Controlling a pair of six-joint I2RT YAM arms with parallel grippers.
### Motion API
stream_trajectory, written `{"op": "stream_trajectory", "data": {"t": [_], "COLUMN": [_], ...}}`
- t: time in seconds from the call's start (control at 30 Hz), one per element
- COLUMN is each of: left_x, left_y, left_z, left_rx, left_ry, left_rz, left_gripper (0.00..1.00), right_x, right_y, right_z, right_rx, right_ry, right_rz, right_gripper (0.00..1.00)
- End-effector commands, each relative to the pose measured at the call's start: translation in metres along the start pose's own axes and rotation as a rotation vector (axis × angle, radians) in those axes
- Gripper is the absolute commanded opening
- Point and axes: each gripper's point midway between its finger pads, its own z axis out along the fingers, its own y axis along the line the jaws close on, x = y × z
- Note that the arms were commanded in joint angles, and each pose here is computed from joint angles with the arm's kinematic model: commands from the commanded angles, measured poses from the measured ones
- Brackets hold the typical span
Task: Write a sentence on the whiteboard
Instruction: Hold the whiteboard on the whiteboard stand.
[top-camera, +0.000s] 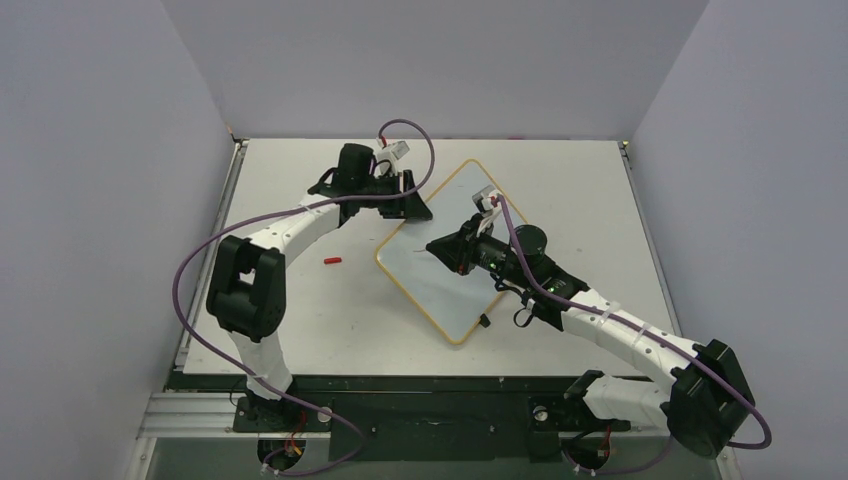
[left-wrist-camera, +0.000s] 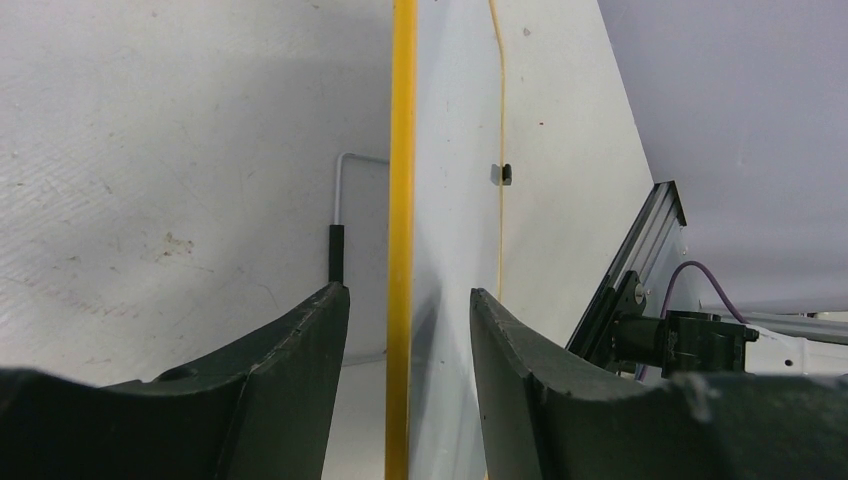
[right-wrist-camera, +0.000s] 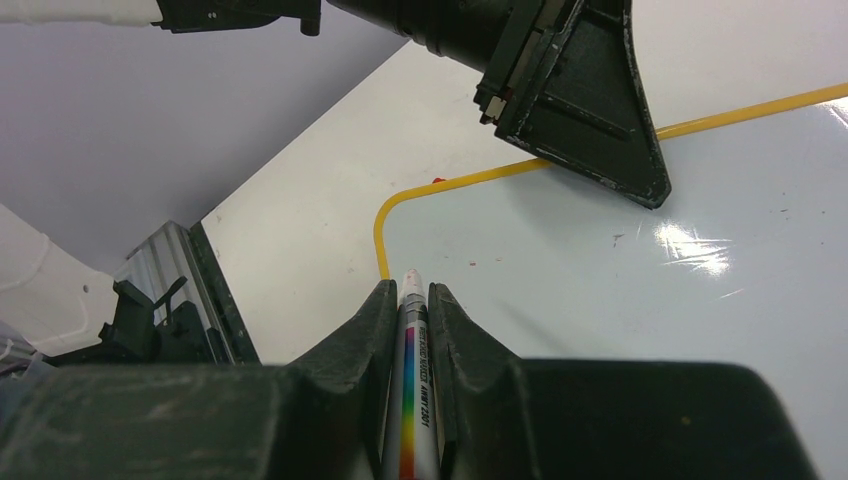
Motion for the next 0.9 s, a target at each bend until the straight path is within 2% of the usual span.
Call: {"op": "stream_trajectory", "data": {"t": [0.0, 0.47, 0.6, 0.7, 0.73, 0.87], "left_x": [-0.006, 0.009, 0.007, 0.007, 0.007, 0.006], "left_y": [-0.001, -0.019, -0.026, -0.031, -0.03, -0.037], "left_z": [-0.027, -0.033, -0.034, -0.032, -0.03, -0.028], "left_rx": [0.015, 0.167, 0.203, 0.219, 0.22, 0.227], "left_ry": [-0.033, -0.005, -0.013, -0.008, -0.004, -0.003], "left_rz": [0.014, -0.018, -0.023, -0.026, -0.032, -0.026], "left_gripper": [0.43, 0.37, 0.25, 0.04, 0.01, 0.0], "right_x": [-0.024, -0.02, -0.019, -0.016, -0.016, -0.011], "right_y": [0.014, 0.014, 0.013, 0.014, 0.015, 0.014], "right_z": [-0.004, 0.002, 0.003, 0.005, 0.006, 0.01], "right_rx": [-0.045, -0.056, -0.056, -0.068, -0.072, -0.077], "right_ry": [-0.075, -0.05, -0.045, -0.038, -0.035, -0.027], "right_rz": [-0.046, -0.039, -0.038, -0.039, -0.041, -0.047], "right_gripper": [0.0, 0.0, 0.0, 0.0, 0.0, 0.0]}}
